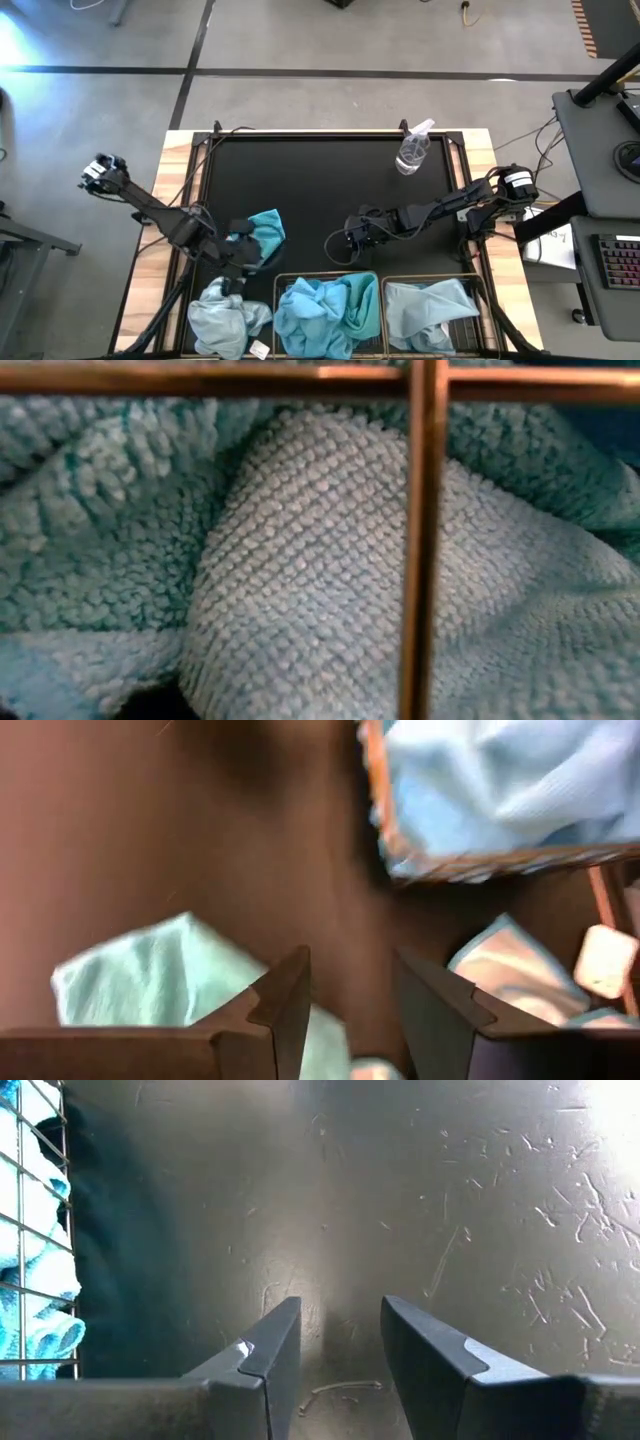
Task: Sort microfiber towel by color & place in baskets
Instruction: Put the blue towel into the left wire basket
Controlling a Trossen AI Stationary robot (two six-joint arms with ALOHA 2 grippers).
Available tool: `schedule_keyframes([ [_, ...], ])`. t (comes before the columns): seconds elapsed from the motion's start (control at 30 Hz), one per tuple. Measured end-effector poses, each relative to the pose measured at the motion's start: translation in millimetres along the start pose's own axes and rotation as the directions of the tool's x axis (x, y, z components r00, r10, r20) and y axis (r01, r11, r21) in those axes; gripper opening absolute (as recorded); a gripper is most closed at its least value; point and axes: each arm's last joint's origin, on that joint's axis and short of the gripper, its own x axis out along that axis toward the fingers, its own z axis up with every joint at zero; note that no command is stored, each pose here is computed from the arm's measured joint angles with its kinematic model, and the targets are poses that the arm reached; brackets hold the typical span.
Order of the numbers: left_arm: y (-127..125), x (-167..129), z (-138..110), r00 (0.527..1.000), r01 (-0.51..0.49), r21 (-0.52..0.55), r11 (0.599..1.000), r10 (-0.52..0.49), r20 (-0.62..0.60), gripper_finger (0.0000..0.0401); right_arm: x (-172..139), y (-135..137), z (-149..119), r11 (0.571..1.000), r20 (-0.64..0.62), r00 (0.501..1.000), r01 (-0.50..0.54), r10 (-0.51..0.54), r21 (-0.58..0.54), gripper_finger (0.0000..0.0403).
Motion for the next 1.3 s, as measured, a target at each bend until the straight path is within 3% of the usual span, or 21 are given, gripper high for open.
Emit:
schedule_keyframes([
  [0.17, 21.0, -7.9, -34.9, 0.996, -0.028, -0.116, 0.993, 0.038, 0.083, 0.0126, 0.0, 0.0, 0.1, 0.999, 0.0, 1.0, -0.001, 0.001, 0.048, 0.0134],
  [0.33, 30.4, -15.3, -49.6, 0.97, 0.06, -0.161, 0.985, -0.02, 0.242, 0.0126, -0.1, 0.1, 0.4, 0.999, 0.001, 1.0, -0.001, 0.001, 0.049, 0.0134],
  [0.43, 32.6, -20.6, -50.3, 0.95, 0.087, -0.176, 0.981, -0.029, 0.309, 0.0126, -1.3, 1.4, 3.9, 0.999, 0.011, 1.0, -0.005, 0.004, 0.039, 0.0134],
  [0.63, 29.6, -22.3, -52.4, 0.952, 0.21, -0.248, 0.946, -0.139, 0.273, 0.0126, -4.4, 4.9, 11.2, 0.999, 0.027, 0.999, -0.027, 0.026, 0.039, 0.0134],
  [0.83, 26.1, -19.1, -45.6, 0.955, 0.189, -0.259, 0.947, -0.116, 0.274, 0.0126, -11.3, 18.6, 17.6, 0.98, -0.002, 0.98, -0.197, 0.197, -0.036, 0.0134],
  [0.93, 23.0, -16.7, -39.5, 0.95, 0.215, -0.351, 0.911, -0.111, 0.293, 0.0126, -16.6, 22.1, 19.2, 0.973, 0.003, 0.975, -0.223, 0.224, -0.066, 0.0134],
  [1.0, 21.2, -17.0, -35.6, 0.951, 0.211, -0.338, 0.917, -0.112, 0.29, 0.0126, -23.4, 21.7, 21.9, 0.968, 0.024, 0.971, -0.234, 0.237, -0.092, 0.0134],
  [1.13, 17.3, -18.4, -31.2, 0.954, 0.22, -0.205, 0.954, -0.166, 0.251, 0.0126, -39.3, 14.6, 22.7, 0.964, 0.063, 0.966, -0.244, 0.251, -0.105, 0.0134],
  [1.3, 13.7, -19.3, -25.2, 0.953, 0.233, -0.191, 0.954, -0.185, 0.239, 0.0126, -65.0, 1.4, 7.8, 0.961, 0.148, 0.952, -0.252, 0.268, -0.116, 0.0134],
])
